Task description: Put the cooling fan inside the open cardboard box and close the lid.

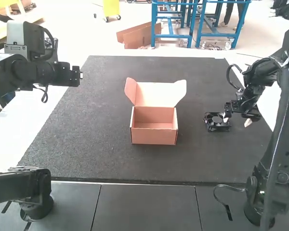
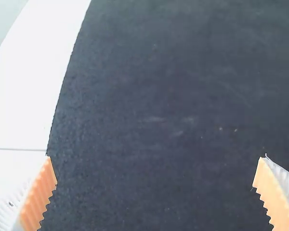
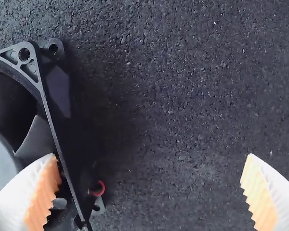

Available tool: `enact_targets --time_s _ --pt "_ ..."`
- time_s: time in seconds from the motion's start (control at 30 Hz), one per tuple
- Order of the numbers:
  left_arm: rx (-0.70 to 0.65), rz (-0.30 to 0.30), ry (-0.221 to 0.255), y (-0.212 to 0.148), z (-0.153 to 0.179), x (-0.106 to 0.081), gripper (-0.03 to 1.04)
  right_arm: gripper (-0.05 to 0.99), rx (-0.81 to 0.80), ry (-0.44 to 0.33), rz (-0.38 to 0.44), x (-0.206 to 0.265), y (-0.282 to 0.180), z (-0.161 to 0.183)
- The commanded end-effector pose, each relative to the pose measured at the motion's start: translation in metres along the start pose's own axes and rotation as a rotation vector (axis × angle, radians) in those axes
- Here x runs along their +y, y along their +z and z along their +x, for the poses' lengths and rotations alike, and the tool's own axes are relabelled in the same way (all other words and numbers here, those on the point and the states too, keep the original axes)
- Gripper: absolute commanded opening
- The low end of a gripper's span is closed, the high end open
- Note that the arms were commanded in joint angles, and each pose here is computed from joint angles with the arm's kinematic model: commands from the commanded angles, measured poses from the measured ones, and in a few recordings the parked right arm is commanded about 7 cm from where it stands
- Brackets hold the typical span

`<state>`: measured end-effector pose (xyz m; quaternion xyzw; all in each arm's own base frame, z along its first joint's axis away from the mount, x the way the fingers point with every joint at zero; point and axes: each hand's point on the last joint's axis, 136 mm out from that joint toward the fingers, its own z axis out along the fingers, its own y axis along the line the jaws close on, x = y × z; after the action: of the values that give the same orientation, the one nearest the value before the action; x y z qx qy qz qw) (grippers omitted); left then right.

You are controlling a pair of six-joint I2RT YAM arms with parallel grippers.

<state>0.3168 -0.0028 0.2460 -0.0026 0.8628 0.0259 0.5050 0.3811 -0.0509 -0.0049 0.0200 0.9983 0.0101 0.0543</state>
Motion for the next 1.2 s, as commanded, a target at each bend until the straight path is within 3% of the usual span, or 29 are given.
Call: enact_targets --time_s 0.0,0.23,0.27,0.43,0.6,0.83,1.17 --pt "-0.028 -0.001 -0.017 -0.006 -0.010 0.002 0.97 0.64 0.084 0.007 0.030 -0.004 0.018 0.017" --pt "-0.025 -0.003 -0.017 -0.007 -0.009 0.003 0.97 0.01 0.066 0.028 -0.013 0.004 0.019 0.013" --pt "-0.025 -0.003 -0.017 -0.008 -0.009 0.003 0.97 -0.01 0.055 0.031 -0.013 0.004 0.019 0.010" --pt "-0.027 -0.003 -0.017 -0.010 -0.009 0.003 0.97 -0.02 -0.009 0.042 -0.024 0.005 0.001 -0.009" --pt "-0.038 -0.001 -0.016 -0.013 -0.010 0.003 0.97 -0.01 -0.145 0.115 -0.061 0.011 -0.063 -0.032" --pt "-0.038 0.026 -0.009 -0.013 -0.006 -0.003 0.97 0.00 -0.226 0.201 -0.168 0.041 -0.152 -0.012" --pt "-0.036 0.045 0.012 -0.010 0.007 -0.007 0.97 0.00 -0.362 0.236 -0.291 0.117 -0.253 0.041"
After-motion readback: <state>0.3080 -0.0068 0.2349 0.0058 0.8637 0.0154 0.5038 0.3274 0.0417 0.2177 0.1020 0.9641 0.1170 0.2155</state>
